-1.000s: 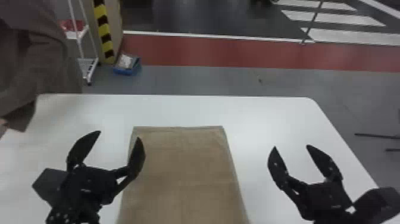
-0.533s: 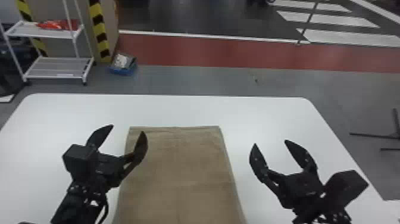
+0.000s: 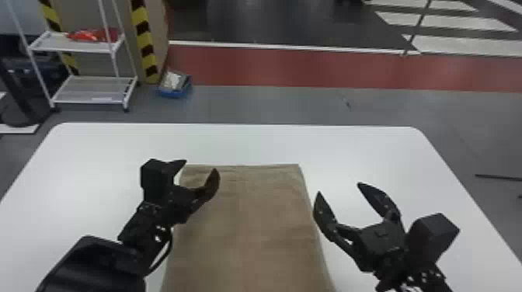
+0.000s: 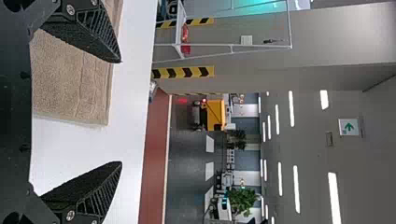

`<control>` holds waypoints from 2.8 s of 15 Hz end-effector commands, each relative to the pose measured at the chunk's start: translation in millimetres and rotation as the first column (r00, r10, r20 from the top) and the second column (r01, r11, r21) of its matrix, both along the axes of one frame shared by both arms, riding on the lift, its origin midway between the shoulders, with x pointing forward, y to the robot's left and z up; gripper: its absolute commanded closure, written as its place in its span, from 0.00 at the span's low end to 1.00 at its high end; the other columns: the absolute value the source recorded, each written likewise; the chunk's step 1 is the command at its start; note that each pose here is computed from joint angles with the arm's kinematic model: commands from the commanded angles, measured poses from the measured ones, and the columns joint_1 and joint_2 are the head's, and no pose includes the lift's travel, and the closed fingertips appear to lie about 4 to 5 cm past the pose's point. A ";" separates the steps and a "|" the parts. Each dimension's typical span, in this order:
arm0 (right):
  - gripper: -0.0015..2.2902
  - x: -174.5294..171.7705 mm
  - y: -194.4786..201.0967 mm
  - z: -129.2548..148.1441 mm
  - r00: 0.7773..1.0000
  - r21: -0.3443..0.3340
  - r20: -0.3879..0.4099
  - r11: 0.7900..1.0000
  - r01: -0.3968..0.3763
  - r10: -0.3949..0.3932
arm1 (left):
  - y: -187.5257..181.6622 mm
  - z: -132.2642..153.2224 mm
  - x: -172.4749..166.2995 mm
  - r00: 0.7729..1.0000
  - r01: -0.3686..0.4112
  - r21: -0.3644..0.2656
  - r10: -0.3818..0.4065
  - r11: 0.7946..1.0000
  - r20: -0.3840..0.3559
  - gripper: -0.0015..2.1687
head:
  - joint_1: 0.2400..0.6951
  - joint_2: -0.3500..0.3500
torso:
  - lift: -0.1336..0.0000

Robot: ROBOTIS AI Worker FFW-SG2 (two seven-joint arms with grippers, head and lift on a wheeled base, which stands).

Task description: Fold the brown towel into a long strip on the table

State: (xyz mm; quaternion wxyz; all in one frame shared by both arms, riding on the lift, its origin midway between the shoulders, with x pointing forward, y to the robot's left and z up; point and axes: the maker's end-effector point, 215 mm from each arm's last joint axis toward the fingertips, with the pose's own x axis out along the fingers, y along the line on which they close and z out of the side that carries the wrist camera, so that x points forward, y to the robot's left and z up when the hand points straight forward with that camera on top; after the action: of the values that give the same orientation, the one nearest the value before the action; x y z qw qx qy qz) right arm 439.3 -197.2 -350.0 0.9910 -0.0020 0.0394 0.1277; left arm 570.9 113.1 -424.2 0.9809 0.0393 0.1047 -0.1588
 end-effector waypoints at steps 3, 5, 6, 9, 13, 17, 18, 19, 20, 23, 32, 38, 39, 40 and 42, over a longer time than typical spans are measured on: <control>0.05 6.7 16.9 -10.3 0.999 -0.007 -0.024 0.999 -0.035 0.034 | 2.8 -19.4 18.8 0.996 -0.006 0.045 0.009 0.999 -0.085 0.16 | 1.00 0.38 | 0.17; 0.05 8.5 19.9 -9.7 0.999 -0.005 -0.022 0.999 -0.039 0.039 | 9.9 -25.3 25.3 0.994 -0.010 0.041 0.015 0.999 -0.105 0.21 | 1.00 0.39 | 0.17; 0.05 9.7 20.2 -9.5 0.999 -0.007 -0.021 0.999 -0.042 0.042 | 14.4 -34.3 24.5 0.991 -0.014 0.040 0.019 0.999 -0.131 0.21 | 1.00 0.40 | 0.17; 0.05 12.0 21.8 -10.2 0.999 -0.011 -0.024 0.999 -0.047 0.047 | 26.0 -43.8 23.9 0.988 -0.022 0.036 0.027 0.999 -0.155 0.21 | 1.00 0.43 | 0.17; 0.05 13.8 22.9 -12.8 0.998 -0.009 -0.030 0.999 -0.049 0.049 | 32.2 -48.7 24.8 0.986 -0.031 0.034 0.036 0.999 -0.166 0.21 | 1.00 0.45 | 0.17; 0.05 14.4 22.3 -12.2 0.998 -0.011 -0.028 0.999 -0.048 0.048 | 31.9 -47.8 25.4 0.986 -0.029 0.033 0.034 0.999 -0.165 0.42 | 1.00 0.46 | 0.17; 0.05 14.4 22.4 -12.1 0.998 -0.009 -0.028 0.999 -0.048 0.048 | 32.6 -47.8 25.6 0.986 -0.032 0.035 0.037 0.999 -0.164 0.49 | 1.00 0.46 | 0.17; 0.05 14.9 22.4 -11.4 0.999 -0.009 -0.027 0.999 -0.048 0.048 | 34.2 -48.7 25.1 0.985 -0.034 0.036 0.039 0.999 -0.165 0.53 | 1.00 0.46 | 0.17; 0.05 15.5 22.4 -10.8 0.999 -0.009 -0.025 0.999 -0.048 0.048 | 38.0 -49.9 23.5 0.985 -0.044 0.041 0.050 0.998 -0.165 0.67 | 1.00 0.46 | 0.17; 0.05 16.2 22.2 -12.5 0.998 -0.004 -0.030 0.999 -0.047 0.047 | 33.9 -34.6 11.0 0.990 -0.039 0.027 0.042 0.999 -0.133 0.78 | 1.00 0.46 | 0.17; 0.05 26.8 -30.9 -18.5 0.989 -0.043 -0.030 0.989 0.142 -0.143 | -75.9 4.0 -94.4 0.963 0.158 0.100 -0.130 0.982 -0.236 0.78 | 1.00 0.34 | 0.17; 0.05 30.5 -80.6 -26.6 0.961 -0.050 -0.035 0.961 0.271 -0.273 | -112.1 -18.1 -130.5 0.929 0.251 0.131 -0.200 0.959 -0.313 0.09 | 1.00 0.06 | 0.17; 0.05 30.7 -80.3 -28.6 0.961 -0.053 -0.040 0.961 0.270 -0.272 | -107.8 -7.4 -133.1 0.935 0.236 0.118 -0.193 0.965 -0.297 0.00 | 1.00 0.04 | 0.17; 0.05 29.9 -78.6 -30.5 0.962 -0.054 -0.045 0.962 0.267 -0.269 | -101.0 5.3 -136.4 0.944 0.219 0.101 -0.184 0.971 -0.273 0.00 | 1.00 0.03 | 0.17; 0.05 28.5 -70.1 -34.5 0.966 -0.060 -0.052 0.966 0.251 -0.254 | -72.8 45.6 -131.1 0.976 0.158 0.065 -0.146 0.985 -0.163 0.02 | 1.00 0.04 | 0.17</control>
State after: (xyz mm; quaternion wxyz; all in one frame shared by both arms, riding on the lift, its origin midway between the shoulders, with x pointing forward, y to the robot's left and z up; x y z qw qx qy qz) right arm 468.8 -272.6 -381.7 0.9974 -0.0172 0.0693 -0.0055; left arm 436.9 22.9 -405.5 0.9399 0.0850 0.2213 -0.2459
